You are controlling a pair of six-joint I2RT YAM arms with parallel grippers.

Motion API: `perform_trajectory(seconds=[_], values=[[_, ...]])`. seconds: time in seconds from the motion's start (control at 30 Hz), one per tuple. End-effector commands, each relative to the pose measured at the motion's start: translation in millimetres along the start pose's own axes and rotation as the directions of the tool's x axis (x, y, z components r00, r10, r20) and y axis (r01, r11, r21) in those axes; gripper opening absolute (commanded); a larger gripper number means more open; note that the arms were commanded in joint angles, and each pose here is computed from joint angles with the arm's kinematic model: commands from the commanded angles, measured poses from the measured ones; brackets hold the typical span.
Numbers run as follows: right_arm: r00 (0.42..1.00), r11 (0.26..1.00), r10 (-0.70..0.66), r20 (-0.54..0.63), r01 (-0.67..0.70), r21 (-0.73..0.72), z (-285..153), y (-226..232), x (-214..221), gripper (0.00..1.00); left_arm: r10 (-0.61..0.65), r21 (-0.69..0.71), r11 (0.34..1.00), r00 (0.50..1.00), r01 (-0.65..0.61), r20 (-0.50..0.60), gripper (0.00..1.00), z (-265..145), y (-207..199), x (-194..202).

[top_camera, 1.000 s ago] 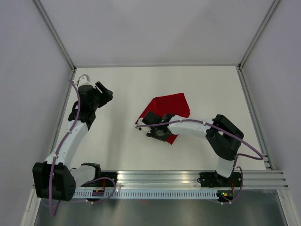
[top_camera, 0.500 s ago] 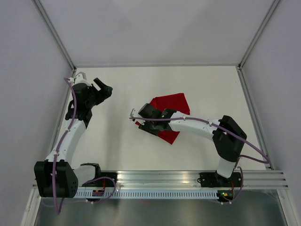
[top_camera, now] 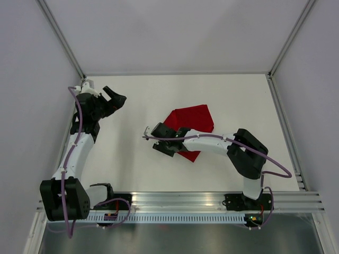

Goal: Fold the napkin, place the utensils inside, and roll it up
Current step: Roll the napkin with the utensil

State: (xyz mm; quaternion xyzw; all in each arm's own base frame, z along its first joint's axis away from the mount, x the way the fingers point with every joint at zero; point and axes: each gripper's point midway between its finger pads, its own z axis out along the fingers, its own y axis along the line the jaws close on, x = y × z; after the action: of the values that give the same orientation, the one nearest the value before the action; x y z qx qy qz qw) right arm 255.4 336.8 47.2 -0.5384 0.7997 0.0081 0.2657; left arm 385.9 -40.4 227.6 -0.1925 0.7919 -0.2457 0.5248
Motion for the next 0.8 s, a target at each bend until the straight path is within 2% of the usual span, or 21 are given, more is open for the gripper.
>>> perform_trajectory(seconds=[0.0, 0.3, 0.77], values=[[1.000, 0.998, 0.018, 0.007, -0.018, 0.058, 4.4, -5.0, -2.3, 0.53, -0.008, 0.086, 0.996, 1.000, 0.006, 0.020, 1.00, -5.1, -22.0, -13.1], [1.000, 0.995, 0.014, -0.008, -0.013, 0.102, 12.8, -10.0, 7.8, 0.55, 0.006, 0.094, 0.996, 1.000, -0.007, 0.009, 0.99, -6.3, -21.6, -9.3], [1.000, 0.996, 0.020, -0.006, -0.019, 0.089, 17.7, -5.9, 15.2, 0.54, 0.009, 0.103, 0.995, 1.000, -0.009, -0.002, 0.97, -6.3, -22.8, -7.3]])
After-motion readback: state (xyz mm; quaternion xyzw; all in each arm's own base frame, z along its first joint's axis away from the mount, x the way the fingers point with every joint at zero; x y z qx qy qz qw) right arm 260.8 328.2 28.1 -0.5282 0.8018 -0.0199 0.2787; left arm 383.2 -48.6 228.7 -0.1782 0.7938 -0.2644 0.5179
